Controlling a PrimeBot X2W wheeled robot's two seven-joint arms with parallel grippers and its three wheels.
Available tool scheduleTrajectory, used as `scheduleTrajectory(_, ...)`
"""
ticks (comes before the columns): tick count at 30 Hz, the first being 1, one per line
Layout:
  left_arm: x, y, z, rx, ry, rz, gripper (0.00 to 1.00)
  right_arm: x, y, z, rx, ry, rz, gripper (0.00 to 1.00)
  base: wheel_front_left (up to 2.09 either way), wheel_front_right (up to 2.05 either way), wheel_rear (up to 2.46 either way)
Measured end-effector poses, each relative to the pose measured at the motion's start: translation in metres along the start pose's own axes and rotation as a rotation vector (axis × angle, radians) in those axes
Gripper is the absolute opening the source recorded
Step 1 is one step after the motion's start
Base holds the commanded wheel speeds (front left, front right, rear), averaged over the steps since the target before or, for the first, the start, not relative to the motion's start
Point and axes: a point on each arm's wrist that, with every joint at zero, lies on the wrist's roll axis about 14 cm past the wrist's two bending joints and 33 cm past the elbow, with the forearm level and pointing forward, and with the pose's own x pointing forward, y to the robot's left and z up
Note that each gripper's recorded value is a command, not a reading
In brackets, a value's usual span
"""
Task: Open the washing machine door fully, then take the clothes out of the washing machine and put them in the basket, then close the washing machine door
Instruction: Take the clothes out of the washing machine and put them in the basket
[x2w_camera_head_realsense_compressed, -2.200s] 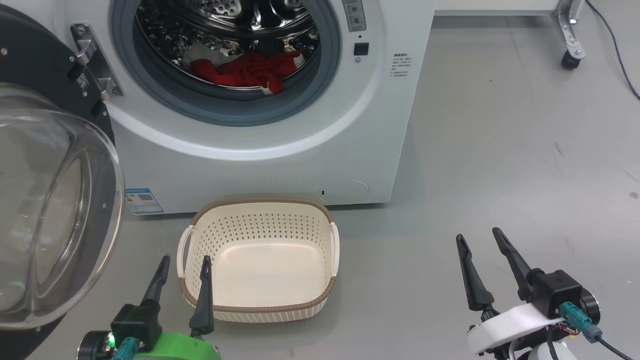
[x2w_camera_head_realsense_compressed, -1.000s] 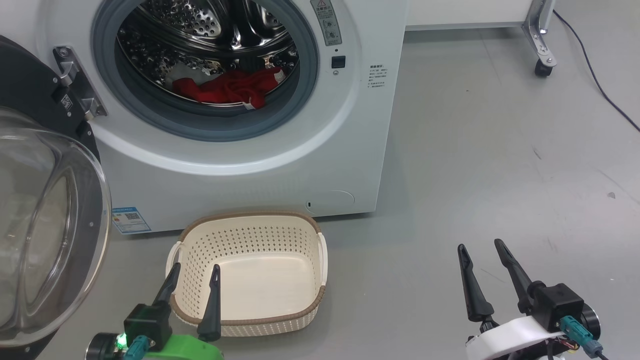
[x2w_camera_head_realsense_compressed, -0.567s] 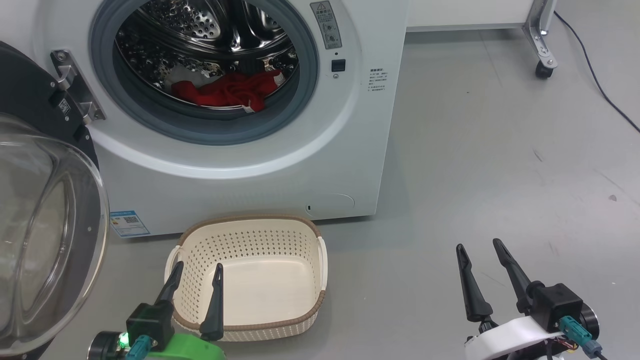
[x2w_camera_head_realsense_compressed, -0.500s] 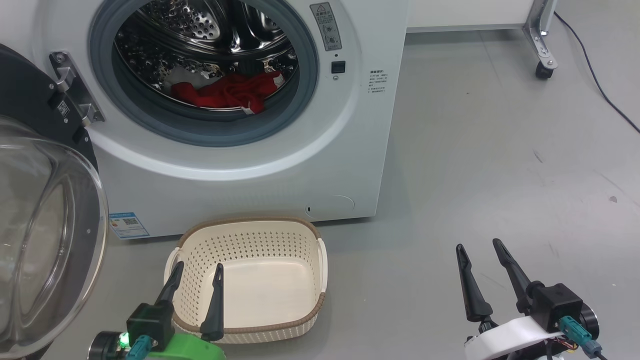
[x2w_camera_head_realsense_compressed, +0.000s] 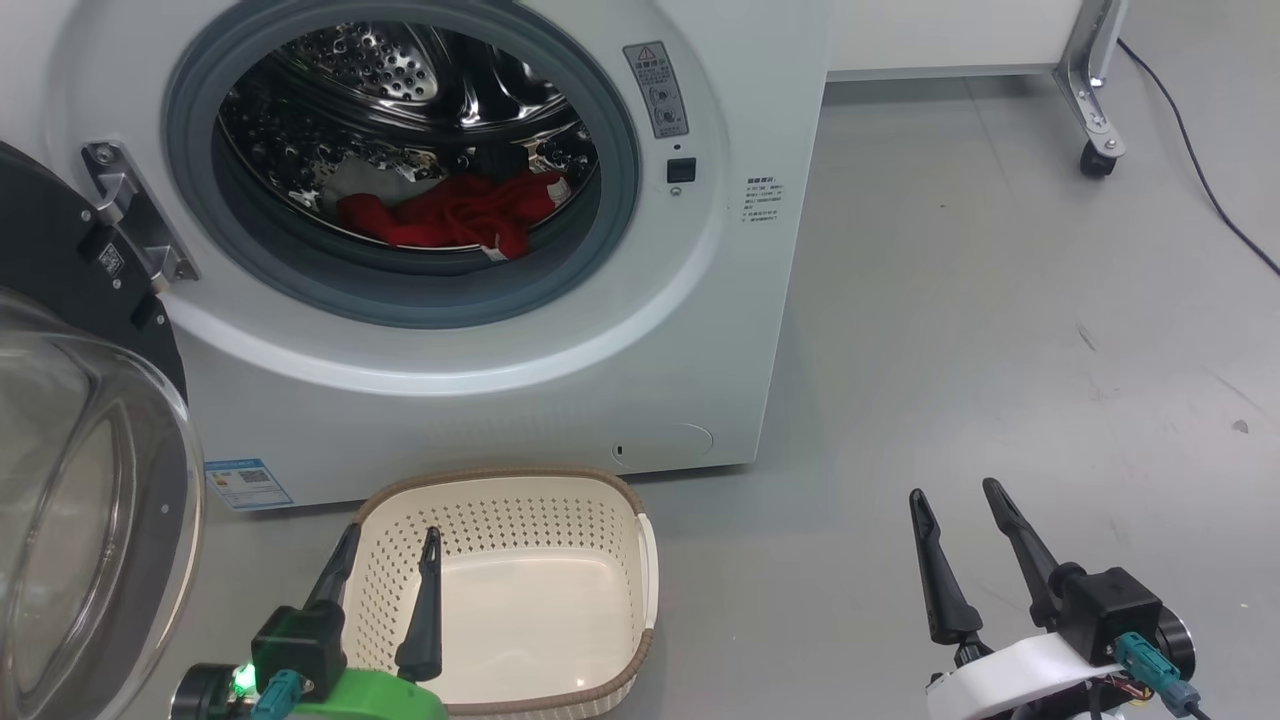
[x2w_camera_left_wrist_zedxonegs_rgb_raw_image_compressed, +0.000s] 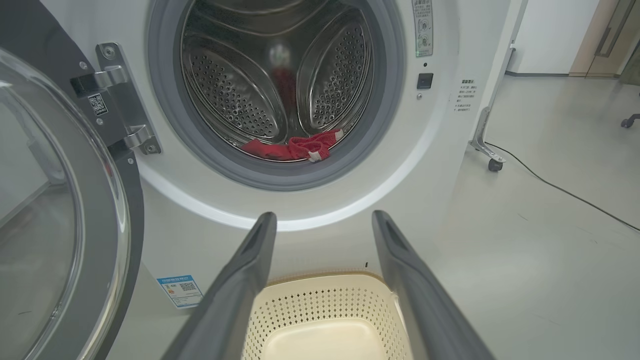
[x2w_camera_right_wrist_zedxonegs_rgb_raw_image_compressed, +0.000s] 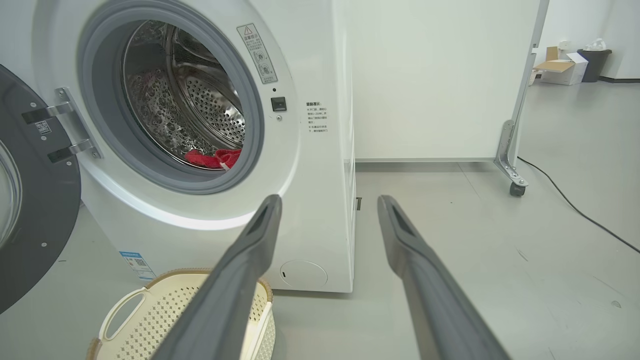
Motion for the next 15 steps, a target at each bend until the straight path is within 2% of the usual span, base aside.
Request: scheduleTrajectory(15,-0.0020,0.0005,-0.0004,0.004,0.001,0.003,1.00,-0.0018,0.0025,-0.0004,0.006,0.001,0.006,1.00,0.21,-0.21,0.00)
